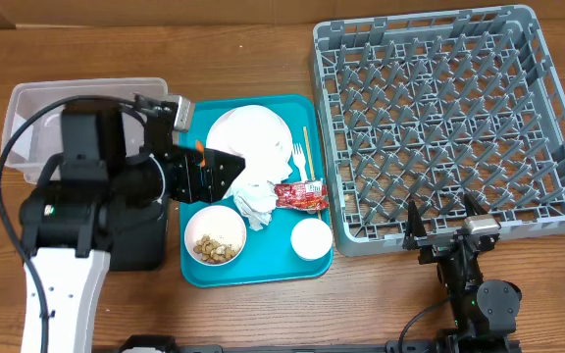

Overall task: Sort waste into correct bins and load items into the dishwasher
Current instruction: 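Move the left gripper over the teal tray toward the white tissues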

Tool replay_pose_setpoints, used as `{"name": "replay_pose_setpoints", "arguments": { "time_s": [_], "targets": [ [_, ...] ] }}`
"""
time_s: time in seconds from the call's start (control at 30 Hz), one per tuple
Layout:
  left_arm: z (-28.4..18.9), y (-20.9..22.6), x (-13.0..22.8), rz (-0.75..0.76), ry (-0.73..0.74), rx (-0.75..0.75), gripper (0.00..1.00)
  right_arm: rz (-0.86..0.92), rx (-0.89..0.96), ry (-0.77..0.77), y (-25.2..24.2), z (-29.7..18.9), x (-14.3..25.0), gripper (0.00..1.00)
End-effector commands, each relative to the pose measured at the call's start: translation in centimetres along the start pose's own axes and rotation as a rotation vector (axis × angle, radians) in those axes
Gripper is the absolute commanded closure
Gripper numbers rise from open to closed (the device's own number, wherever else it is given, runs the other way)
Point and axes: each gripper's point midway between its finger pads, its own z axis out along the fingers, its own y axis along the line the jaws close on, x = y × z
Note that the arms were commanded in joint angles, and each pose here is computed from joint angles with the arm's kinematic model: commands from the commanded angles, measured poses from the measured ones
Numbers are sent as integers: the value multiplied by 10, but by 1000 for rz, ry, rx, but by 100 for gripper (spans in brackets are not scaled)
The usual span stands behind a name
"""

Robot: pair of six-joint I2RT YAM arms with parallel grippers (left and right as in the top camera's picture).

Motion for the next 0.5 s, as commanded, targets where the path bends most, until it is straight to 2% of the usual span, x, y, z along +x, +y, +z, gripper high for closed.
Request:
{"name": "replay_pose_setpoints", "arguments": {
  "time_s": [0.0,0.23,0.47],
  "targets": [
    [-1,37,4,-144,12,-228,8,-3,8,1,-2,0,3,0],
    [1,53,23,-173,59,-415,22,-3,8,1,-2,0,3,0],
    [16,55,31,-195,51,-546,20,-3,8,1,-2,0,3,0]
  ]
}}
